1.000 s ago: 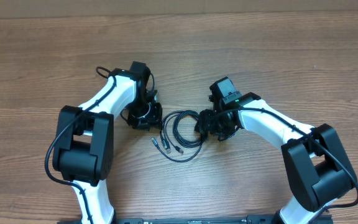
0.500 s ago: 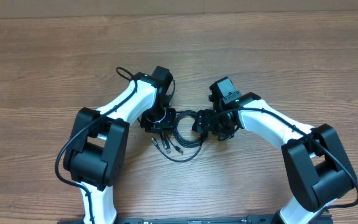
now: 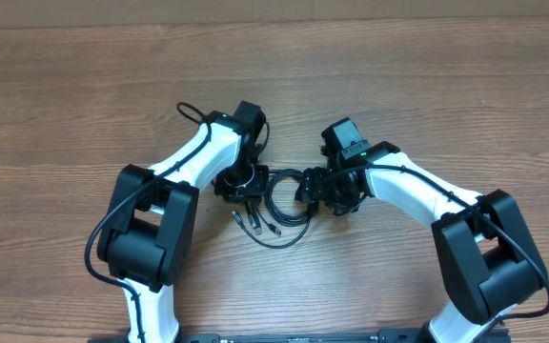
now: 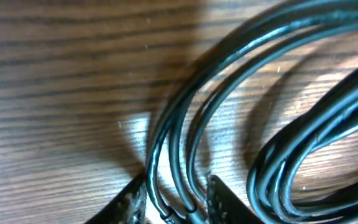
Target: Untangle cables
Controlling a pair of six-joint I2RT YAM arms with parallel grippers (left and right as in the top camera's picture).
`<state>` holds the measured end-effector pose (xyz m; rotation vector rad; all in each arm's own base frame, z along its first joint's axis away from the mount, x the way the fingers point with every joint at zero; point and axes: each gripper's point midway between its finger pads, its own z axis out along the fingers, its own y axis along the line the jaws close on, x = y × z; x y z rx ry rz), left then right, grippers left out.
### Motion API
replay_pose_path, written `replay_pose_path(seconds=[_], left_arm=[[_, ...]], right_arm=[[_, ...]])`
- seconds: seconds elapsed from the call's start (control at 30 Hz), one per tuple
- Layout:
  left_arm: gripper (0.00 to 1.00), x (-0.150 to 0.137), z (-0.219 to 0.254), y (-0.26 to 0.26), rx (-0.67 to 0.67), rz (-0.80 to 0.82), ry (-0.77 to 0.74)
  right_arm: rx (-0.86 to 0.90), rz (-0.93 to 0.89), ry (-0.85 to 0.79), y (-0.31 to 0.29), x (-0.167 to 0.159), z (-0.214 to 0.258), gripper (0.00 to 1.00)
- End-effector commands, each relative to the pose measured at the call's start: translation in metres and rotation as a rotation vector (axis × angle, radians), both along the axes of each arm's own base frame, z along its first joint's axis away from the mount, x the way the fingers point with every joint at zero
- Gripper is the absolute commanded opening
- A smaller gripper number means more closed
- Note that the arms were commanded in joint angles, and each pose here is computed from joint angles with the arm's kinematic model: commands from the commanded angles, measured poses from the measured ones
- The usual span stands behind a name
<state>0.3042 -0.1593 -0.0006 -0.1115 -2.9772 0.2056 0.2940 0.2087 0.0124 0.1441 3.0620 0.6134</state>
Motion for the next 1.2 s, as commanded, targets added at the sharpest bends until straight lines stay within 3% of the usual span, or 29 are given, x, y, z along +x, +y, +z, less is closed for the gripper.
replay_pose_path(seconds=[0.0, 0.23, 0.53, 0.83, 1.17], left_arm=[[0.32, 0.006, -0.012, 0.004, 0.029, 0.002, -0.027], [0.32, 0.011, -0.015, 0.002, 0.023, 0.036, -0.049], [0.32, 0.021, -0.023, -0.002, 0.000, 0.036, -0.106], [0.32, 0.019, -0.043, 0.034, 0.183, 0.024, -0.167], [0.28, 0.018, -0.051, 0.035, 0.178, 0.020, -0.184]], right_arm=[[-0.021, -0.008, 0.008, -0.004, -0.003, -0.003, 1.00], [0.077, 0.017, 0.107, 0.010, -0.023, 0.004, 1.00], [0.079, 0.017, 0.107, 0.010, -0.023, 0.004, 1.00], [0.055, 0.012, 0.081, 0.007, -0.018, 0.002, 1.00], [0.060, 0.012, 0.073, 0.008, -0.016, 0.003, 1.00]])
